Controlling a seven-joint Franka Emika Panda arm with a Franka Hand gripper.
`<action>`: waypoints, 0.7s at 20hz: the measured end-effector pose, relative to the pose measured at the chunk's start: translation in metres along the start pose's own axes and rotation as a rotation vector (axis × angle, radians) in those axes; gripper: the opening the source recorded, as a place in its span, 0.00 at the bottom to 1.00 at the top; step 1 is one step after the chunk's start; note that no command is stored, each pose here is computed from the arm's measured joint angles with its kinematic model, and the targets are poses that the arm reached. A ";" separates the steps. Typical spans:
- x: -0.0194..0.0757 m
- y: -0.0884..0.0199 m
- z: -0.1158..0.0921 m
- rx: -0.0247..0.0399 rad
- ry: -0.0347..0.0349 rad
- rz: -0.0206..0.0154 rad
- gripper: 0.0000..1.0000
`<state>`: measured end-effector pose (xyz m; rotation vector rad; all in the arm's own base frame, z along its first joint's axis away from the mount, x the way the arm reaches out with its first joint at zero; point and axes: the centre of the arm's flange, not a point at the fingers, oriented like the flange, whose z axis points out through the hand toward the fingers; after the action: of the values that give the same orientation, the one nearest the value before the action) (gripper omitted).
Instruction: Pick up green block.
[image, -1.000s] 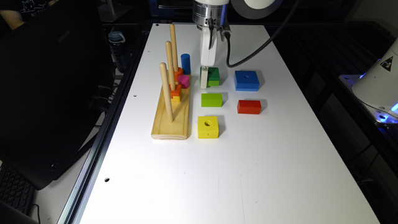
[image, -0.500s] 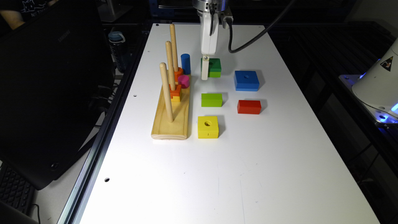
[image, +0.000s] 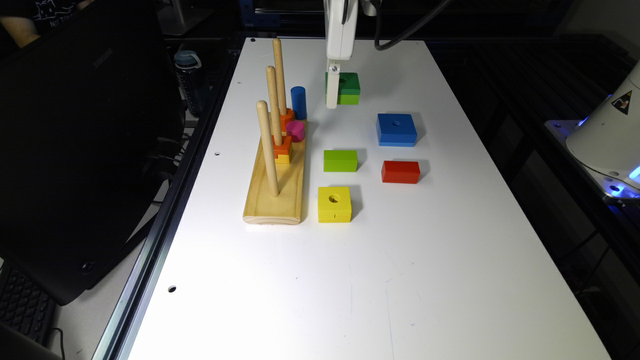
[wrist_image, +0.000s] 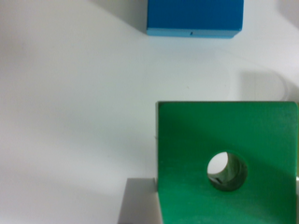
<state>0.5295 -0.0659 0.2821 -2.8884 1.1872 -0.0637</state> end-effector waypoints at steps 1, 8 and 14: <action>-0.0007 0.000 -0.008 -0.0005 0.0006 0.0001 0.00; -0.0022 0.001 -0.021 -0.0013 0.0009 0.0004 0.00; -0.0051 0.003 -0.058 0.0023 0.0097 0.0015 0.00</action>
<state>0.5213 -0.0643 0.3401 -2.8885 1.1899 -0.0791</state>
